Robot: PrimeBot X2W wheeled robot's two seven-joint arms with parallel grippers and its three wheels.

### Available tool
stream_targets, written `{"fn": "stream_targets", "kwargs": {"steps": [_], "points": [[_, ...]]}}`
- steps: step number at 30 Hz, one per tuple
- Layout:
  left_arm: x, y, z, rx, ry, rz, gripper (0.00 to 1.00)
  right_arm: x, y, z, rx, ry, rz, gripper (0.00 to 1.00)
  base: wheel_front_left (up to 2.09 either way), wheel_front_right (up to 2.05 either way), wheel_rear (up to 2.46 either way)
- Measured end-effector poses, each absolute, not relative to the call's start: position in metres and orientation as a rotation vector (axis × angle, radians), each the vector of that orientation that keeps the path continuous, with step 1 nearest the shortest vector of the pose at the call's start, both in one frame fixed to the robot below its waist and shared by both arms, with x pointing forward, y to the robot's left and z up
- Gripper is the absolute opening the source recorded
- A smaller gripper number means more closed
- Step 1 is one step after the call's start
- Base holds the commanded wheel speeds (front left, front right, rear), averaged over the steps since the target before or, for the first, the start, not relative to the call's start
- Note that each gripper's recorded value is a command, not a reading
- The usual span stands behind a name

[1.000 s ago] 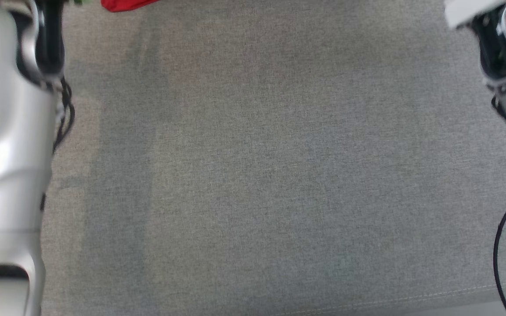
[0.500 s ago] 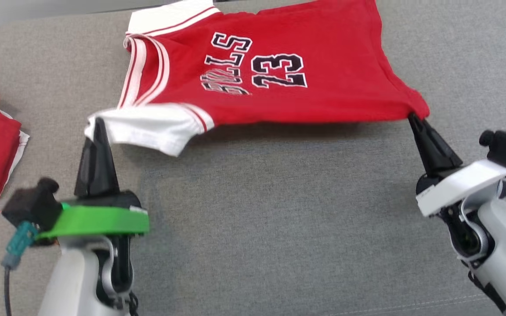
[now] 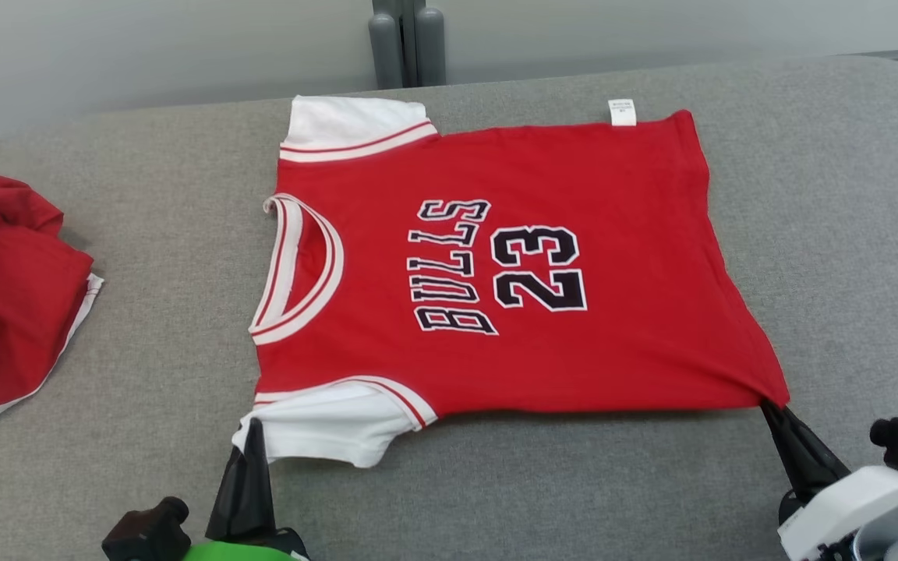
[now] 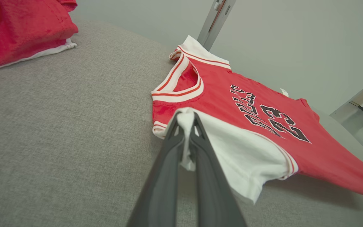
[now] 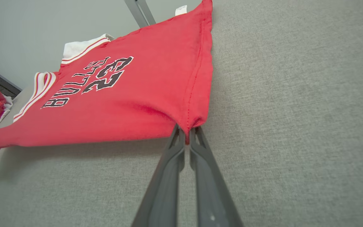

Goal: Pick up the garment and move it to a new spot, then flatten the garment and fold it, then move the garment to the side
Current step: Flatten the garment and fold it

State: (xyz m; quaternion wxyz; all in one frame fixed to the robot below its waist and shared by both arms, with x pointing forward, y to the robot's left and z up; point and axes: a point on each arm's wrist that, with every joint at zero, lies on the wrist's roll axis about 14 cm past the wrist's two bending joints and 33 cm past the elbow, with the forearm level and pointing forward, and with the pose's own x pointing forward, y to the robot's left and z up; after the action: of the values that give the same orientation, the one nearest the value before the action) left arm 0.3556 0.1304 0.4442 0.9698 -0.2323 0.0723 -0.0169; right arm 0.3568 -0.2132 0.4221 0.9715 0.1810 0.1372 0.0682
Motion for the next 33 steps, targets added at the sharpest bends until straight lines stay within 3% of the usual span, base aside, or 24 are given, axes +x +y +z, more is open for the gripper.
{"fn": "stream_targets", "kwargs": {"steps": [12,22,33], "points": [[0.346,0.122,0.442,-0.442,0.157,-0.072,0.0,0.333,-0.224,0.409,0.368,0.33,0.09,0.0,0.0,0.0,0.0],[0.378,0.091,0.458,-0.361,0.118,-0.241,0.0,0.355,-0.219,0.426,0.365,0.294,0.11,0.0,0.0,0.0,0.0],[0.443,0.08,0.467,-0.267,0.101,-0.35,0.0,0.405,-0.215,0.443,0.367,0.269,0.133,0.0,0.0,0.0,0.0]]}}
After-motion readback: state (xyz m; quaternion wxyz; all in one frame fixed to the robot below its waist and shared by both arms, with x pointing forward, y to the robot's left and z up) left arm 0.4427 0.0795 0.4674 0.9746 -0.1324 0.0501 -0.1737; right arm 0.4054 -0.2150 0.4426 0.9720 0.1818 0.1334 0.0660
